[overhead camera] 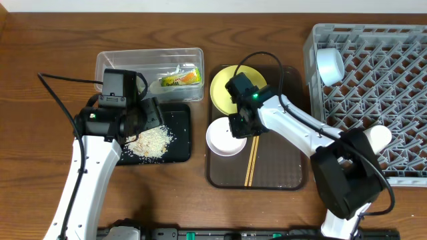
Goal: Sort waste into correct bins and load items into the dishwasher rack
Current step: 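Move the right gripper to the pink bowl and grasp its rim, then carry the pink bowl with the right gripper into the dish rack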
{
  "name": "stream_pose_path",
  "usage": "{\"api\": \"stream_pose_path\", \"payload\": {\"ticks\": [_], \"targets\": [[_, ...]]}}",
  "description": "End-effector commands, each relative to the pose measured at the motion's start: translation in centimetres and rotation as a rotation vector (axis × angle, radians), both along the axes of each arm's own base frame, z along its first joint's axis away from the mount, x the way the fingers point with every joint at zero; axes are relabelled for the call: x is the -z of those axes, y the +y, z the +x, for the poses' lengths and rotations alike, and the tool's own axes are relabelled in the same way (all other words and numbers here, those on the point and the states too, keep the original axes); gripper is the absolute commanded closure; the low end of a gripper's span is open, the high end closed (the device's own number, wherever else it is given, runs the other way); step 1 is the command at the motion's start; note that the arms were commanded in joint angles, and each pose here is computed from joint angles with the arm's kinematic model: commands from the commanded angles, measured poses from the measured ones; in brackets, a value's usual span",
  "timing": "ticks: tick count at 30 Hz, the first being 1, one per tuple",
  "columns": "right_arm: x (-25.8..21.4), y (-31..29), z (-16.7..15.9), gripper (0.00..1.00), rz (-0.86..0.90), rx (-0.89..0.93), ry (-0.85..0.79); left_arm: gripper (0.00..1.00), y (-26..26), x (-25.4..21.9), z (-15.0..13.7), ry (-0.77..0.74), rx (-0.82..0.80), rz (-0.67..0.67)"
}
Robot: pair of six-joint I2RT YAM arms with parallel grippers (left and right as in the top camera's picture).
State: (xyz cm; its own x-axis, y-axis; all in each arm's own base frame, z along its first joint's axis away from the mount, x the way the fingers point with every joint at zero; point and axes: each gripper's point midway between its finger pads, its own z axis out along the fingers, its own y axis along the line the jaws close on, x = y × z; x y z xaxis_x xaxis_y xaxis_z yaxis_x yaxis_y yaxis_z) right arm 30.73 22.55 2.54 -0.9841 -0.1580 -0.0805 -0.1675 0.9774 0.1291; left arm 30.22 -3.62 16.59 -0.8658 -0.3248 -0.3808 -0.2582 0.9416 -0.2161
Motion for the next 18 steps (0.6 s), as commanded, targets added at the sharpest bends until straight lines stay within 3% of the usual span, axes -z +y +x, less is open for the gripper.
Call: {"api": "stream_pose_path", "payload": {"ticks": [1, 2, 9, 13, 18], "targets": [[0.9, 0.0, -0.5, 0.94, -0.034, 0.035, 0.011, 0.31, 0.4, 0.4, -0.3, 0.018, -0.021, 0.007], [0.9, 0.0, -0.4, 0.98, -0.034, 0.037, 0.011, 0.31, 0.4, 0.4, -0.3, 0.018, -0.021, 0.007], [-2.2, -2.0, 2.0, 0.99, -0.032, 0.055, -0.095, 0.31, 0.4, 0.4, -0.3, 0.019, -0.021, 0.007], [-7.8, -5.9, 5.3, 0.99, -0.070, 0.115, -0.293, 0.31, 0.4, 0.4, -0.3, 0.019, -0.021, 0.007], [-16.7, -14.8, 9.7, 0.99, -0.255, 0.286, -0.647, 0.31, 0.4, 0.4, -0.3, 0.019, -0.021, 0.007]]}}
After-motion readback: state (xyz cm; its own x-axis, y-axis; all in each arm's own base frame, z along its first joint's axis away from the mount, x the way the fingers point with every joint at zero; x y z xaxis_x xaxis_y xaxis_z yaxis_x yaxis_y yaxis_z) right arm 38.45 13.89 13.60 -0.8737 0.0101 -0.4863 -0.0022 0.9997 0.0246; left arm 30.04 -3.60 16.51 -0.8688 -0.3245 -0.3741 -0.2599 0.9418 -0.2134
